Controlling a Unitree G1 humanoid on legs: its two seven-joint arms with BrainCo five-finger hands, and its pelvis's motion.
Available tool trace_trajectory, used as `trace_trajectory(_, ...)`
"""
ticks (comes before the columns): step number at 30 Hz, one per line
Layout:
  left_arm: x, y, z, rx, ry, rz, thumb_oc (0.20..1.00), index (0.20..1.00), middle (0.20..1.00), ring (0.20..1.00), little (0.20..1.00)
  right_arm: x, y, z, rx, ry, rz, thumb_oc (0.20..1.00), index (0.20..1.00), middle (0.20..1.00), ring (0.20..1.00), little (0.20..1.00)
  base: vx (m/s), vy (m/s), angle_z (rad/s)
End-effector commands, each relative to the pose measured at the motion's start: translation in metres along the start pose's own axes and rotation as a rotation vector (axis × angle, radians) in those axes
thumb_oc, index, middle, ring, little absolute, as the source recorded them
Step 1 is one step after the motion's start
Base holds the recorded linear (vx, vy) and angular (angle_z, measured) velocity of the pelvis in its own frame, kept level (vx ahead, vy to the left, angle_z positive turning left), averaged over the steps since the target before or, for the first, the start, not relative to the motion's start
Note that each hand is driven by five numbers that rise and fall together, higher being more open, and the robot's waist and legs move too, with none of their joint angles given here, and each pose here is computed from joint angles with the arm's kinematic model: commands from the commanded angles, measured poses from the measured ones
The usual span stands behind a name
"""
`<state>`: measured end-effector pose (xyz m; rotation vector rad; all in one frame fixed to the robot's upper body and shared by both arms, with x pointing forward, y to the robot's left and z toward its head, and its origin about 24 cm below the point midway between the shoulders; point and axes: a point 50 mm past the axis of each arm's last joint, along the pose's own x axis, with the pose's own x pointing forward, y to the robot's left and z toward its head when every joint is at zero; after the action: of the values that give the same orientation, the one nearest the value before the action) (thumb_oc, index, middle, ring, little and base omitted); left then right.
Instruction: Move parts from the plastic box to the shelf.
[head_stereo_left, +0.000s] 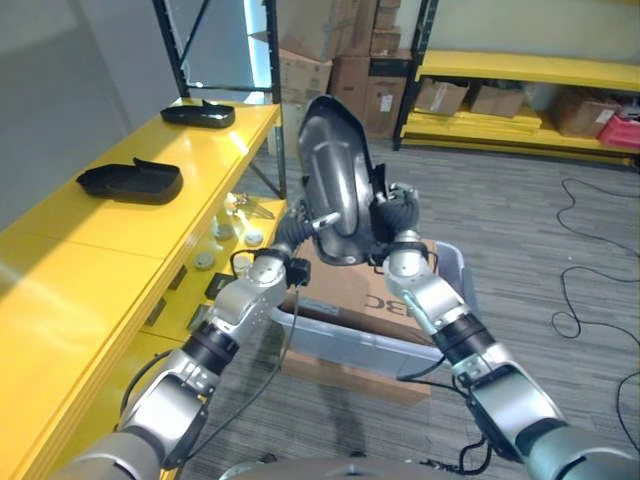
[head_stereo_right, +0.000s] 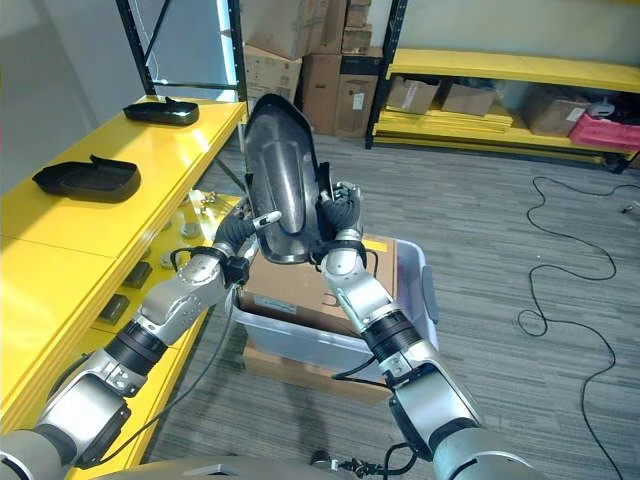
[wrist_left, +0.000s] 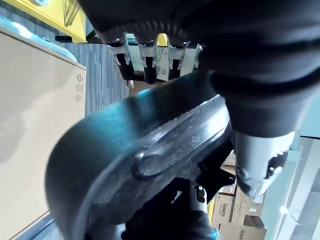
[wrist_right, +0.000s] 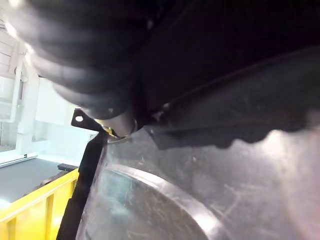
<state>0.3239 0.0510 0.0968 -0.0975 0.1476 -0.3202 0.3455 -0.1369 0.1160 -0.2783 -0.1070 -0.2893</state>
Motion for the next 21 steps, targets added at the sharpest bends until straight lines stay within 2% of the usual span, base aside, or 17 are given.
trace_trajectory(1,0.016,-0.041,0.033,0.076,-0.127,-0.140,1.000,1.000,1.000,1.000,1.000,0.017,0.004,0.046,0.122,-0.157,-0.031,0.200,0.200,0.200,0.200,0.200,0.00,0.000,0.00)
trace_trajectory(7,0.014,-0.055,0.038,0.094,-0.141,-0.148,1.000,1.000,1.000,1.000,1.000,0.013,0.016,0.051,0.122,-0.148,0.002,0.200,0.200,0.200,0.200,0.200,0.00,0.000,0.00)
trace_trajectory(8,0.015,-0.055,0.039,0.101,-0.143,-0.149,0.683,0.683,0.683,0.683,0.683,0.013,0.017,0.052,0.121,-0.148,0.007,0.200,0.200,0.200,0.200,0.200,0.00,0.000,0.00)
trace_trajectory(9,0.015,-0.055,0.039,0.101,-0.149,-0.148,0.250,0.250,0.250,0.250,0.250,0.013,0.017,0.053,0.121,-0.148,0.009,0.200,0.200,0.200,0.200,0.200,0.00,0.000,0.00)
trace_trajectory(10,0.015,-0.054,0.040,0.099,-0.151,-0.147,0.200,0.200,0.200,0.200,0.200,0.013,0.017,0.053,0.122,-0.147,0.010,0.200,0.200,0.200,0.200,0.200,0.00,0.000,0.00)
trace_trajectory(21,0.012,-0.052,0.047,0.170,-0.199,-0.137,0.200,0.200,0.200,0.200,0.200,0.009,0.021,0.052,0.114,-0.133,0.025,0.200,0.200,0.200,0.200,0.200,0.00,0.000,0.00)
